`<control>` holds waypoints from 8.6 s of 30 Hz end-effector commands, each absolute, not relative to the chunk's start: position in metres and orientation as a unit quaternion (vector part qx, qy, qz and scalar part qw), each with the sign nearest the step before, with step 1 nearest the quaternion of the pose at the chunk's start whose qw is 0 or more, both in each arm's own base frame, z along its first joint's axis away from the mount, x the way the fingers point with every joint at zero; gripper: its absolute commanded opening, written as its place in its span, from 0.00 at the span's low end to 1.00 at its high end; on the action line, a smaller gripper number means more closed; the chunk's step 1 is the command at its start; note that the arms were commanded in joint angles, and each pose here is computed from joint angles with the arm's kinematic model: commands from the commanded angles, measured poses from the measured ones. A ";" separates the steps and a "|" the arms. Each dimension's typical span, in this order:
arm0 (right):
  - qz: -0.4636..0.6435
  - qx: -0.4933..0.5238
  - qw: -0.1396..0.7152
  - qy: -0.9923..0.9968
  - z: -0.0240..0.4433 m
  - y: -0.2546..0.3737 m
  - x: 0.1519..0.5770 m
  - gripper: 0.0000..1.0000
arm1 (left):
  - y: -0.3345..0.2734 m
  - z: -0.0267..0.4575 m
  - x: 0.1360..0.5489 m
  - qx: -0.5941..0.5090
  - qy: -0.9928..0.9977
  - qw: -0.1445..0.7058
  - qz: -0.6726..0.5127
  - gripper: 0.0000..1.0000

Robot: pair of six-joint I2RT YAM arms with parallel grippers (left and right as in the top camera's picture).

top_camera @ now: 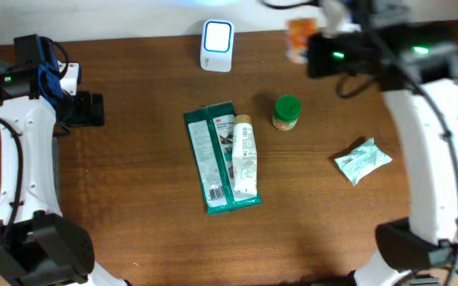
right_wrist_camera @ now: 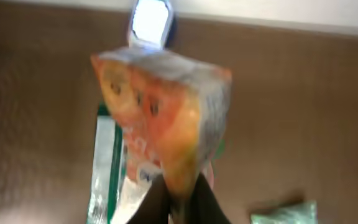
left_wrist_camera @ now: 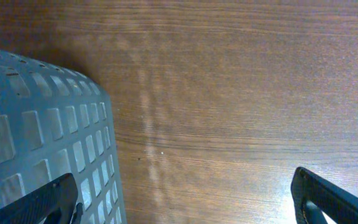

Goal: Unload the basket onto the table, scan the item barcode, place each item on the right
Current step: 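Place the orange pack on the table right of the jar, then reach the right gripper toward the 3M gloves pack, then grasp the white tube lying on the gloves pack with the right gripper, then hold the white tube in front of the scanner, then place the white tube on the table right side and release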

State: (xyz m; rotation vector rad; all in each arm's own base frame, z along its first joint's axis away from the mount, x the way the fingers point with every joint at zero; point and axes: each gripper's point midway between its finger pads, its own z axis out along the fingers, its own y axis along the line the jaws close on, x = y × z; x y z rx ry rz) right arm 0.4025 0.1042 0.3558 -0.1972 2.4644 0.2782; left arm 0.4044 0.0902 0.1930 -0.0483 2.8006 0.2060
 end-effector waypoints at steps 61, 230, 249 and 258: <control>0.114 -0.072 -0.045 0.990 -0.005 0.266 0.281 0.06 | 0.092 0.201 0.402 -0.015 0.982 0.173 0.079 0.99; -0.328 -0.287 0.394 0.809 0.139 0.189 0.633 0.04 | 0.092 0.201 0.402 -0.015 0.982 0.173 0.079 0.99; -0.366 -0.388 0.385 0.753 0.179 0.213 0.623 0.04 | 0.092 0.201 0.402 -0.015 0.982 0.173 0.079 0.99; -0.185 -0.254 0.481 0.819 0.331 0.200 0.541 0.04 | 0.092 0.201 0.402 -0.015 0.982 0.173 0.079 0.99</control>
